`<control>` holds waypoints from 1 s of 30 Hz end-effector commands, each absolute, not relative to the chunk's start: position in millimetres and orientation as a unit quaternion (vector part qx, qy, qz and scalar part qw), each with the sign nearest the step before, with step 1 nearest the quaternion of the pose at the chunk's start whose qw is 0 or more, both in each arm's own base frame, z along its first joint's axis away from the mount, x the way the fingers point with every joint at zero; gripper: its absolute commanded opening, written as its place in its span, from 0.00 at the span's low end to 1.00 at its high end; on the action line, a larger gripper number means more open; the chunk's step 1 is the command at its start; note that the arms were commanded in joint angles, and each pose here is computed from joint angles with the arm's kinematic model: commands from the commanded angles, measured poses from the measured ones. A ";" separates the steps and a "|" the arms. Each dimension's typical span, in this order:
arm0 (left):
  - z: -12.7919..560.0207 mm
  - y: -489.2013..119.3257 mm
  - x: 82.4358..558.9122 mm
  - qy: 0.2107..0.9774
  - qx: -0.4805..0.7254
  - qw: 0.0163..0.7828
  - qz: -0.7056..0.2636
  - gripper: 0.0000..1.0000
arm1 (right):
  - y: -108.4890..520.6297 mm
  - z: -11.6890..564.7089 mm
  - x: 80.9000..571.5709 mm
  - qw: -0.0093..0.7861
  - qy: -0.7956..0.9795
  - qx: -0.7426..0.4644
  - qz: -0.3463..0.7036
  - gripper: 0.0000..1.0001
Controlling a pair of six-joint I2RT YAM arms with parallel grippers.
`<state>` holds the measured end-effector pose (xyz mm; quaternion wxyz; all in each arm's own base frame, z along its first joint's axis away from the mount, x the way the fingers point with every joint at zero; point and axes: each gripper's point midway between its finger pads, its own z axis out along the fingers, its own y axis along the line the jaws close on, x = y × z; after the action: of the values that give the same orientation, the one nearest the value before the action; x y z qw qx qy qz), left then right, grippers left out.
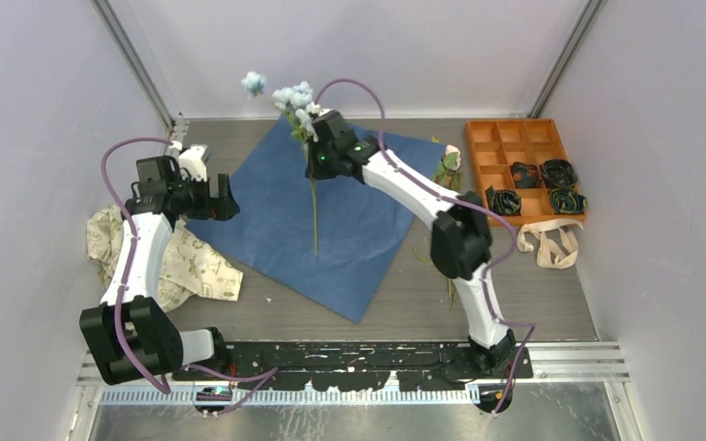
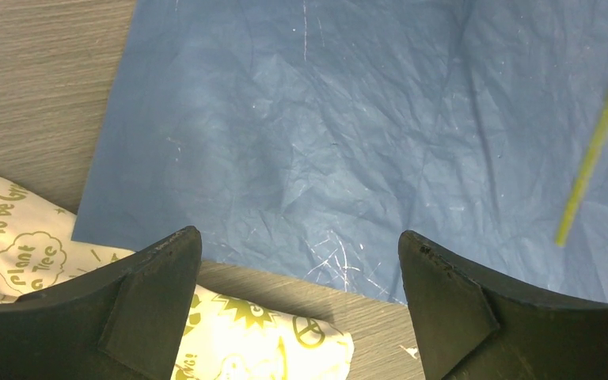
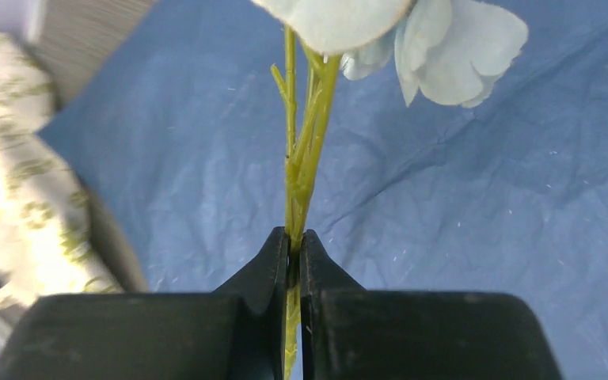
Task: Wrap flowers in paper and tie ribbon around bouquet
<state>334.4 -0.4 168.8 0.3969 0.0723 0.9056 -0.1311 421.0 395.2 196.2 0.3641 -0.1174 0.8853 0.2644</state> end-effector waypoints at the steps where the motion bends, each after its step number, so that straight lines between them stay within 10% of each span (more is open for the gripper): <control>1: 170.7 -2.2 328.0 0.904 0.092 0.397 -0.128 0.94 | 402.1 188.5 454.9 0.384 0.889 -0.102 0.228 0.08; 4: 166.7 -1.6 328.0 0.906 0.093 0.392 -0.127 0.94 | 401.1 140.5 462.5 0.349 0.911 -0.127 0.179 0.50; 8: 162.9 -2.9 325.9 0.907 0.096 0.388 -0.130 0.94 | 362.8 158.3 464.0 0.361 0.918 -0.139 0.086 0.63; 18: 157.7 -2.4 323.7 0.909 0.098 0.384 -0.128 0.95 | 132.0 167.8 401.8 0.365 0.929 0.043 -0.045 0.33; 30: 155.1 -3.7 319.8 0.911 0.093 0.380 -0.132 0.94 | 51.9 96.4 386.7 0.289 0.951 0.111 0.003 0.36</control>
<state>319.3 -1.4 147.1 0.3662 0.0870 0.9171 -0.1311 355.6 33.4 74.3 0.2357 0.1353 0.9614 -0.0428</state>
